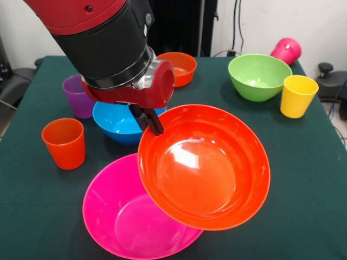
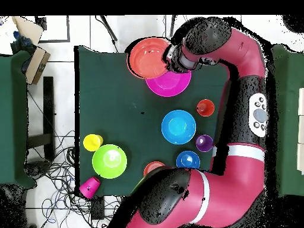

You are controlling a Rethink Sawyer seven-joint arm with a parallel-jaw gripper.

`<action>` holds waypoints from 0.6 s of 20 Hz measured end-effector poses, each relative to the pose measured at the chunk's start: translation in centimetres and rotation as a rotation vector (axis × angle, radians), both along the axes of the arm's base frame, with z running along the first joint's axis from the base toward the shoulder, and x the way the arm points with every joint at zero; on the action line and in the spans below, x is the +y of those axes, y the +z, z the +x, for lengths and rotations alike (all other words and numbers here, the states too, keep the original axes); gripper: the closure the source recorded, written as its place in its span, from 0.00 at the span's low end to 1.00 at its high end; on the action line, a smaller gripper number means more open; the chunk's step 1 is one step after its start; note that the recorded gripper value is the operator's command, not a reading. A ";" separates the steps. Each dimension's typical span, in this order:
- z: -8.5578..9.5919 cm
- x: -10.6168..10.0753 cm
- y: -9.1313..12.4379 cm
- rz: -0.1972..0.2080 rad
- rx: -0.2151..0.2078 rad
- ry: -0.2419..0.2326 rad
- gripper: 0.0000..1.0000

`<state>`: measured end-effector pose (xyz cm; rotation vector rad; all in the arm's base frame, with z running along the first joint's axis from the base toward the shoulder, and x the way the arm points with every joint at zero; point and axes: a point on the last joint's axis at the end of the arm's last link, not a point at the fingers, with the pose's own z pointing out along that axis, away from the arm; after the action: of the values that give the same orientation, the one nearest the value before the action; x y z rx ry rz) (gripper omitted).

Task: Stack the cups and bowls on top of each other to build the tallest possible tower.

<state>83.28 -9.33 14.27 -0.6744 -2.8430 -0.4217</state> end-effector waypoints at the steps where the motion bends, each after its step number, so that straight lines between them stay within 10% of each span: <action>1: 0.0 0.1 0.0 0.001 0.000 0.001 1.00; 12: 0.1 0.6 -0.1 0.006 -0.005 0.010 1.00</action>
<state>83.43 -8.77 14.22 -0.6593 -2.8471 -0.4303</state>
